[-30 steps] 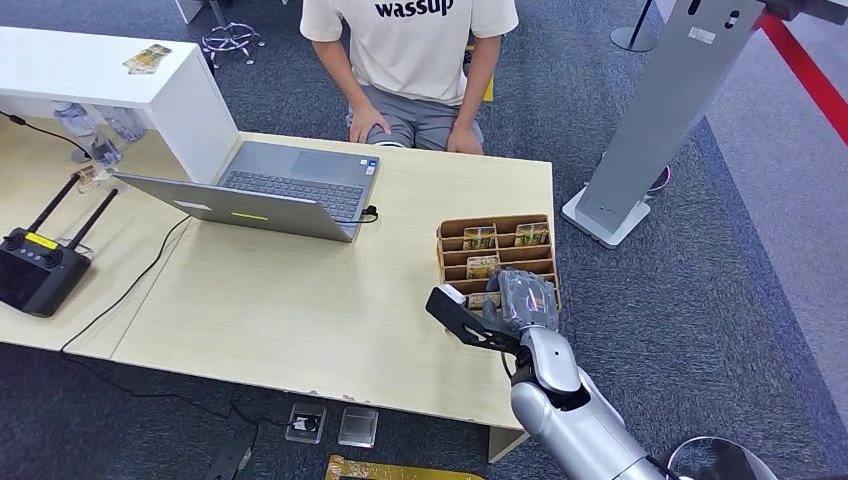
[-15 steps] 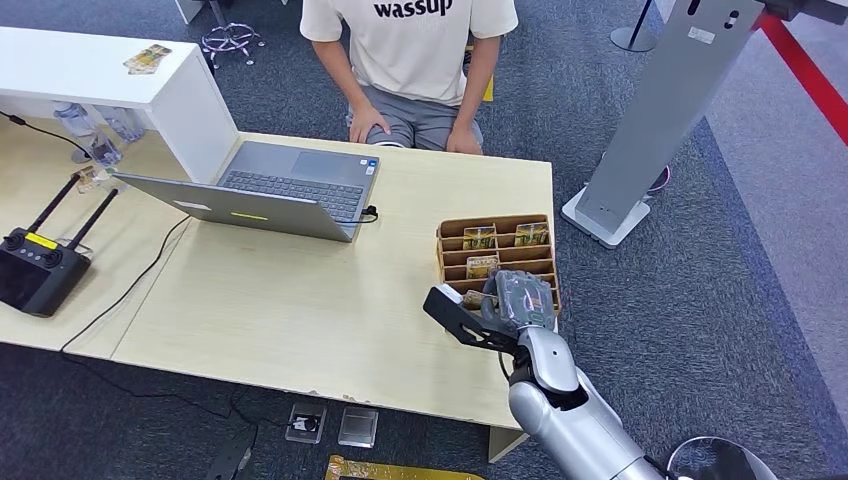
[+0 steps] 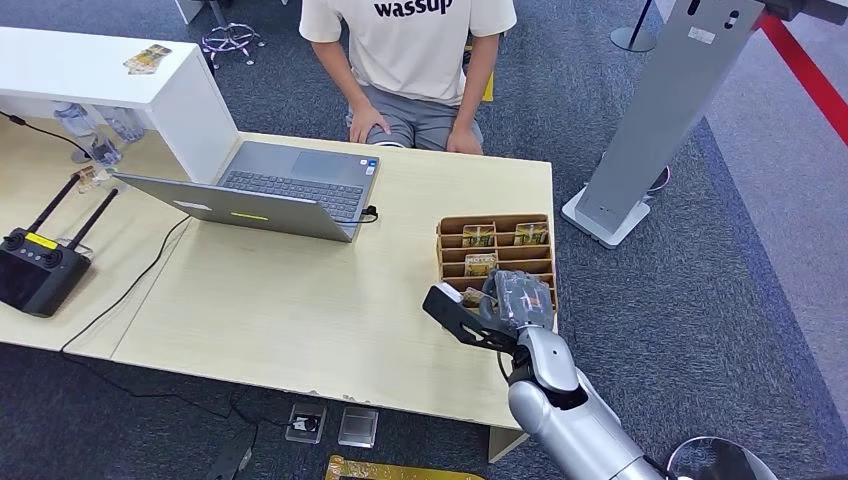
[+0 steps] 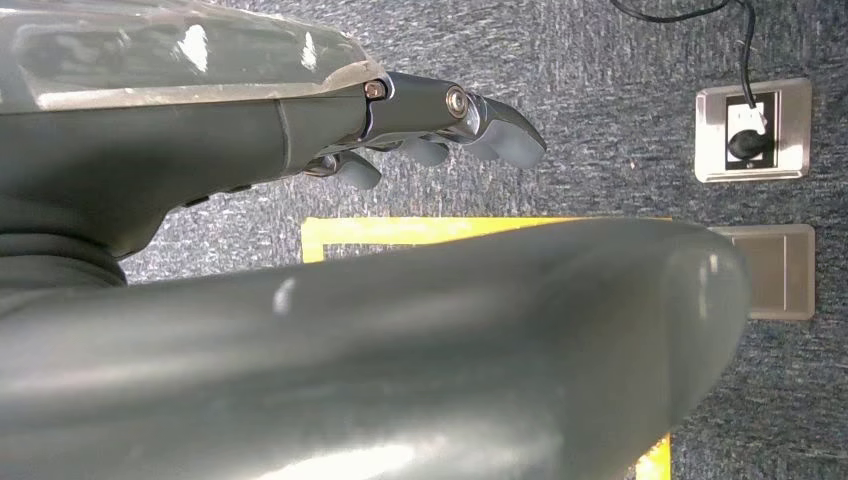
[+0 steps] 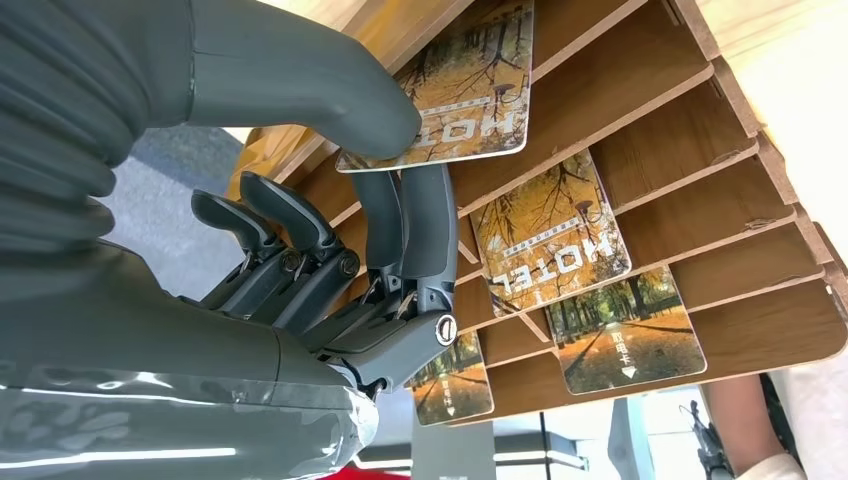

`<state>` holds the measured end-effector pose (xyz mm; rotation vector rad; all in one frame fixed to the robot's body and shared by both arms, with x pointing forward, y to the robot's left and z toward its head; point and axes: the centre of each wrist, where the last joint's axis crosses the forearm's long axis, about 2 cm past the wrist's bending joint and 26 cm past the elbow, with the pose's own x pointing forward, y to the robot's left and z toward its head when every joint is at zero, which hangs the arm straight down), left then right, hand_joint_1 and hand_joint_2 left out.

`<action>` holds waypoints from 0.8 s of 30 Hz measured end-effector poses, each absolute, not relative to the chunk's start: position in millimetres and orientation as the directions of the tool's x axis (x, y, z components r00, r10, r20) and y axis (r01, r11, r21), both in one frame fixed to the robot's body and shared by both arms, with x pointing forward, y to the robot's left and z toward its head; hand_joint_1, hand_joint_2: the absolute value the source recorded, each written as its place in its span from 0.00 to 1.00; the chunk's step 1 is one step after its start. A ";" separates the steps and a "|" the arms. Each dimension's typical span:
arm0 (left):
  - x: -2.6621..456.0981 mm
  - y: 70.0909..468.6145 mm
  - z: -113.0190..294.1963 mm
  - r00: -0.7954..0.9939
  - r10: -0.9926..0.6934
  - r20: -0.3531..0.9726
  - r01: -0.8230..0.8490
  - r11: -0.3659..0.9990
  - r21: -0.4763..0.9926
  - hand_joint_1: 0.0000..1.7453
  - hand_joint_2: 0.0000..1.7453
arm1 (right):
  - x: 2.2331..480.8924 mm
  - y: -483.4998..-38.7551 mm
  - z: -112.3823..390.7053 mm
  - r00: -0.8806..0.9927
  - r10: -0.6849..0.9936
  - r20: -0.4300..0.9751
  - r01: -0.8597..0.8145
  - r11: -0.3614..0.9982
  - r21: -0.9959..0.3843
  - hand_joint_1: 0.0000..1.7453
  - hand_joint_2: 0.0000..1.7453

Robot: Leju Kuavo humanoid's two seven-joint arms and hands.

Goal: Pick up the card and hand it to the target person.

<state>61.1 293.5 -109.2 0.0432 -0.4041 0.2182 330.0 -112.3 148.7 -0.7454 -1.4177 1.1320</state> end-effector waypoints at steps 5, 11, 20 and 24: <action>61.1 293.5 -109.2 0.894 0.202 0.399 -0.219 0.976 -0.003 0.00 0.00 | 330.8 -112.6 149.2 -0.183 0.899 0.399 -0.184 0.367 -0.912 1.00 1.00; 61.1 293.4 -109.2 0.893 0.202 0.402 -0.219 0.976 -0.004 0.00 0.00 | 333.8 -114.5 152.4 -0.180 0.875 0.449 -0.228 0.407 -0.884 1.00 1.00; 61.1 294.0 -109.2 0.892 0.203 0.403 -0.218 0.976 -0.010 0.00 0.00 | 346.9 -132.6 186.8 -0.202 0.807 0.555 -0.254 0.504 -0.826 1.00 1.00; 60.8 294.6 -109.3 0.891 0.204 0.406 -0.219 0.976 -0.010 0.00 0.00 | 352.1 -143.5 213.2 -0.230 0.797 0.559 -0.165 0.534 -0.829 1.00 1.00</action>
